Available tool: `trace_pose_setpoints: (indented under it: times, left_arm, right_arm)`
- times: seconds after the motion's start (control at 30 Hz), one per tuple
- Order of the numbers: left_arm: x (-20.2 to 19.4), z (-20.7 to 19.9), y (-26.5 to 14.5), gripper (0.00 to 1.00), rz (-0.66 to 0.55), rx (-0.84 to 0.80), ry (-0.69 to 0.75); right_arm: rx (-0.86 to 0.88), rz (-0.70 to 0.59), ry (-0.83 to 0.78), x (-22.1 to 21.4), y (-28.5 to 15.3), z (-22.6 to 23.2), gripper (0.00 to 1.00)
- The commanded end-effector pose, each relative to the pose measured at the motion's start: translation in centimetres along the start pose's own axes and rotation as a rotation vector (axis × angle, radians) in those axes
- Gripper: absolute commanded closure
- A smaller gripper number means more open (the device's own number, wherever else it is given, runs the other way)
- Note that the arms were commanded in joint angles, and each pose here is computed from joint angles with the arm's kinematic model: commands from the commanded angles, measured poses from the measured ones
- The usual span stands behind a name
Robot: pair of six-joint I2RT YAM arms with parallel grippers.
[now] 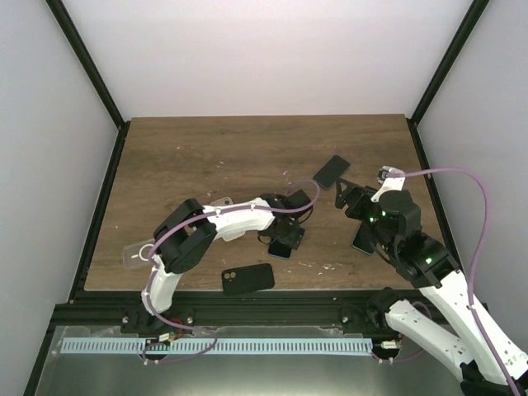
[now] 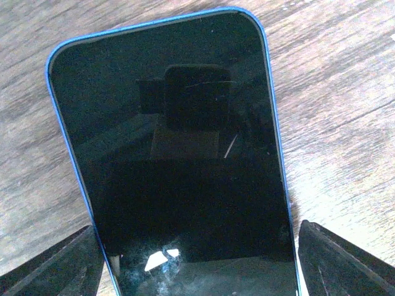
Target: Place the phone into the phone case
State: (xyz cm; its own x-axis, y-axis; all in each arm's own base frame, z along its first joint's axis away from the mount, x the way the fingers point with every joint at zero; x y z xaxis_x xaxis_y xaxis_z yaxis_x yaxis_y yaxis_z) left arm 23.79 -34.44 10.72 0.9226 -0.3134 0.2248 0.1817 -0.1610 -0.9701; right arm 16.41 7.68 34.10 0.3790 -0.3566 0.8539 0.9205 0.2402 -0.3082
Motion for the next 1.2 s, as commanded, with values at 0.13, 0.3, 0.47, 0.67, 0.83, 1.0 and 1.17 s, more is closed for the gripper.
trace_pose_setpoints:
  times: [0.13,0.3,0.47,0.67,0.83,1.0,1.17]
  left_arm:
    - [0.4,-1.9,-0.7,0.32,-0.027,-0.01,0.285]
    - [0.7,-1.6,-3.0,0.32,-0.102,0.017,0.453]
    - [1.9,-0.4,-5.2,0.11,-0.154,0.121,0.418]
    - [3.4,4.1,-9.0,0.08,-0.171,-0.108,0.042]
    - [3.9,11.2,-11.1,0.08,-0.202,-0.233,-0.248]
    - [2.8,17.0,-11.1,0.04,-0.184,-0.366,-0.476]
    - [0.7,21.4,-10.5,0.0,-0.21,-0.344,-0.638]
  right_arm:
    - [-0.015,-0.042,0.012,0.5,-0.7,-0.3,0.1]
    - [0.005,-0.062,0.006,0.7,-1.2,-0.3,0.09]
    - [0.083,-0.066,-0.032,0.3,-0.8,0.2,0.09]
    - [0.238,-0.101,-0.339,0.3,0.3,2.1,0.14]
    - [0.44,-0.059,-0.73,0.0,0.9,4.4,0.19]
    - [0.549,0.091,-0.969,-0.2,2.2,5.9,0.0]
    - [0.686,0.236,-1.24,-3.6,3.8,5.8,0.0]
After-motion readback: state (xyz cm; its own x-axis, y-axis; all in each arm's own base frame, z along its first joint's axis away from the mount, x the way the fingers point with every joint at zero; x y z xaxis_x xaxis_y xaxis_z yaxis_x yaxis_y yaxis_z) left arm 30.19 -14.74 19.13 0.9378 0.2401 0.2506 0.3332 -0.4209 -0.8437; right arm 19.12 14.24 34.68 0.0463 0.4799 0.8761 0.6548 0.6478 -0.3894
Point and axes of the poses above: each gripper's point midway between its finger pads, its own y axis out along the fingers, its own z axis along the line the jaws close on, x = y × z, the point moved 9 cm from there along -y, back along the fingers, and after that the axes turned 5 degrees about -y, right-handed, at the moved point
